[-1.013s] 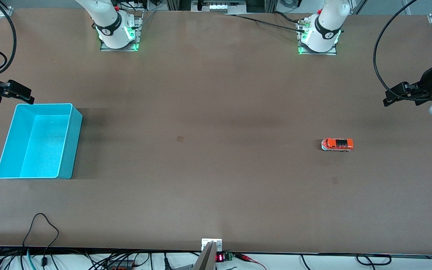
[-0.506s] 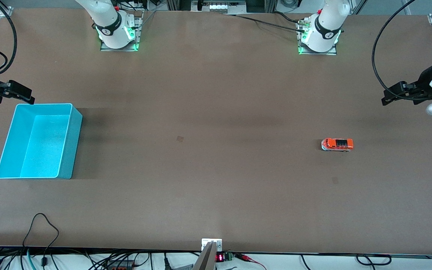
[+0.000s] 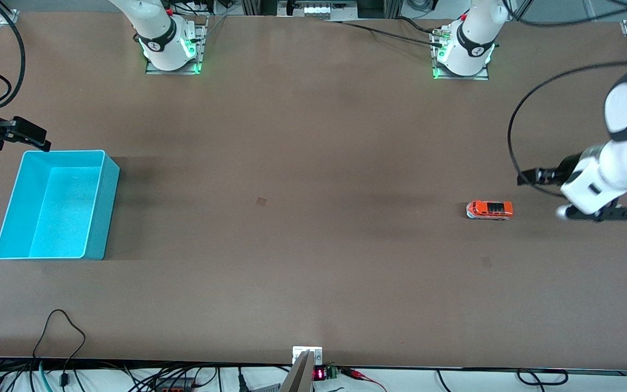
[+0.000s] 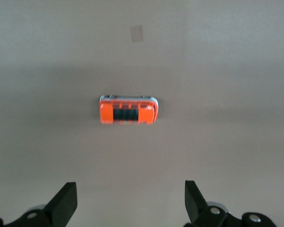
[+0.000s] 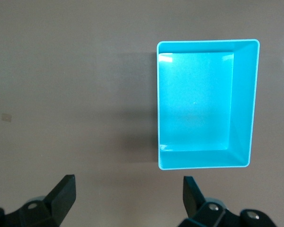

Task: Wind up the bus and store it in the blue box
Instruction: 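Move the left gripper down over the orange toy bus, then close the left gripper on the orange bus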

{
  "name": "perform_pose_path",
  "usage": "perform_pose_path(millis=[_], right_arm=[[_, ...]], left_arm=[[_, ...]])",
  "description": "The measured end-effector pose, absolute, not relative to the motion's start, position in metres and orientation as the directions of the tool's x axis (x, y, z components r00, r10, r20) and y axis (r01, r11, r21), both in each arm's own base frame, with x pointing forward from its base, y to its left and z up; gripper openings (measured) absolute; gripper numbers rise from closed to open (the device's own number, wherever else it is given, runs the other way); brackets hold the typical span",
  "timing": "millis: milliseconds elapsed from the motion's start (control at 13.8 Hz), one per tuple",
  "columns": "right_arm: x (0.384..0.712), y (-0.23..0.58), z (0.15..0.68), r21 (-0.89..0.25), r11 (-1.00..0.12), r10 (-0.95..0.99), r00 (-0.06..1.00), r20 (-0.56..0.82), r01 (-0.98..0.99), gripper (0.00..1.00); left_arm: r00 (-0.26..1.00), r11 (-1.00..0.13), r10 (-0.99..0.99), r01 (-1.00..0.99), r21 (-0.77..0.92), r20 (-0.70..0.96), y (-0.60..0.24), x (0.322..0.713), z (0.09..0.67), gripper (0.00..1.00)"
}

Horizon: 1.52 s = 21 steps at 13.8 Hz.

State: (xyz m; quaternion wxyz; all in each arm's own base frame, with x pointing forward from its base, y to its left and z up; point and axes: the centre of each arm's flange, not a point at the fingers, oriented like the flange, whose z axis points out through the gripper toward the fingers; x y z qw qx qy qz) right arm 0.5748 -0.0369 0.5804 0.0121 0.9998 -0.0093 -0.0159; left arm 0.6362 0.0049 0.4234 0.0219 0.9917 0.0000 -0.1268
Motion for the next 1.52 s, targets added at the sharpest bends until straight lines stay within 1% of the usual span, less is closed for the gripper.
perform_pose_path(millis=[145,289,434,579,796,1013,1302,1519], right_arm=[[0.575,-0.037,0.580,0.024,-1.000,-0.019,0.999,-0.031,-0.018,1.00],[0.575,-0.037,0.580,0.024,-1.000,-0.019,0.999,-0.030,-0.018,1.00],[0.575,-0.037,0.579,0.025,-1.000,-0.019,0.999,-0.031,-0.018,1.00],[0.577,-0.037,0.578,0.025,-1.000,-0.019,0.999,-0.030,-0.018,1.00],[0.579,-0.036,0.575,0.025,-1.000,-0.017,0.999,-0.029,-0.016,1.00],[0.579,-0.036,0.575,0.025,-1.000,-0.017,0.999,-0.028,-0.016,1.00],[0.579,-0.038,0.575,0.025,-0.999,-0.020,0.999,-0.027,-0.020,1.00],[0.579,-0.040,0.573,0.025,-0.999,-0.024,0.999,-0.031,-0.023,1.00]], left_arm=[[0.956,-0.996,-0.080,-0.063,0.068,-0.281,0.010,0.652,0.388,1.00],[0.944,-0.982,-0.178,-0.155,0.103,-0.276,0.024,0.657,0.360,1.00],[0.923,-0.955,-0.290,-0.262,0.142,-0.251,0.037,0.654,0.337,1.00],[0.881,-0.901,-0.427,-0.396,0.177,-0.205,0.043,0.650,0.316,1.00],[0.731,-0.734,-0.674,-0.649,0.199,-0.107,0.050,0.643,0.290,1.00],[0.520,-0.515,-0.854,-0.832,0.208,-0.035,0.043,0.634,0.268,1.00],[0.272,-0.260,-0.962,-0.943,0.206,0.027,0.033,0.625,0.250,1.00],[0.158,-0.146,-0.986,-0.973,0.177,0.054,0.037,0.611,0.226,1.00]])
